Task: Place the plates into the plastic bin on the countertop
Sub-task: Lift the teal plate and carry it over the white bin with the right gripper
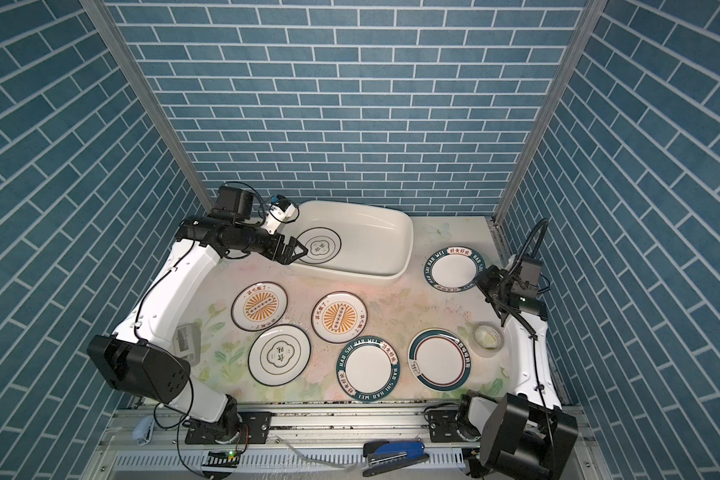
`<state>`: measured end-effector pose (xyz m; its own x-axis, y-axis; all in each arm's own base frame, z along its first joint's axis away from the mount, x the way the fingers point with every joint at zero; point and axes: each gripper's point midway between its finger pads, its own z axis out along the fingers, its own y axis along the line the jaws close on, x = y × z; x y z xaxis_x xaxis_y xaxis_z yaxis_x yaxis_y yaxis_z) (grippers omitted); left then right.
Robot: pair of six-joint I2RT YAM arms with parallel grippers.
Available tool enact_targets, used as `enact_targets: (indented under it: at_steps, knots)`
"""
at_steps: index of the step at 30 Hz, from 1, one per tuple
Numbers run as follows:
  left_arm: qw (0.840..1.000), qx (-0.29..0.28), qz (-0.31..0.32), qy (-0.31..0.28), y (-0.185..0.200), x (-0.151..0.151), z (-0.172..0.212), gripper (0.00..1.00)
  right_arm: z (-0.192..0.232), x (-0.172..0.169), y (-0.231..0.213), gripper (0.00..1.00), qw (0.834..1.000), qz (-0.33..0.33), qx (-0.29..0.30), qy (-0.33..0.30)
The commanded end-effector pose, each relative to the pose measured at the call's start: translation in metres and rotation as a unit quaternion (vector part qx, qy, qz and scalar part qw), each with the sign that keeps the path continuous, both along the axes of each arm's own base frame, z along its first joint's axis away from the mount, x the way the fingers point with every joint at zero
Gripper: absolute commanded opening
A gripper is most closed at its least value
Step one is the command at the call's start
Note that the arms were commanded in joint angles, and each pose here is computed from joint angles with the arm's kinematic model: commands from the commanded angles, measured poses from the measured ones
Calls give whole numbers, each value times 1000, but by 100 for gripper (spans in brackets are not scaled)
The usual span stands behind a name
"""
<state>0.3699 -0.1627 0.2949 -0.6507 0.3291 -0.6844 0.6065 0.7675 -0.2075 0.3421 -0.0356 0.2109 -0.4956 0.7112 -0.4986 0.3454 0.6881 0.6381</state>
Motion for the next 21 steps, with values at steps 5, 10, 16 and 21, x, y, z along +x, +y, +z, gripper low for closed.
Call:
enact_targets:
  at_steps: [5, 10, 16, 21]
  knots:
    - [1000, 7, -1, -18, 1, -5, 10, 100, 49, 20, 11, 0, 998, 35, -14, -45]
    - [999, 21, 13, -23, 8, -2, 10, 99, 68, 46, 40, 0, 996, 70, -27, -53]
    - [999, 20, 20, -31, 10, -2, 15, 100, 84, 88, 97, 0, 989, 129, -32, -67]
    - [999, 19, 23, -39, 12, -4, 21, 99, 81, 124, 158, 0, 980, 186, -24, -71]
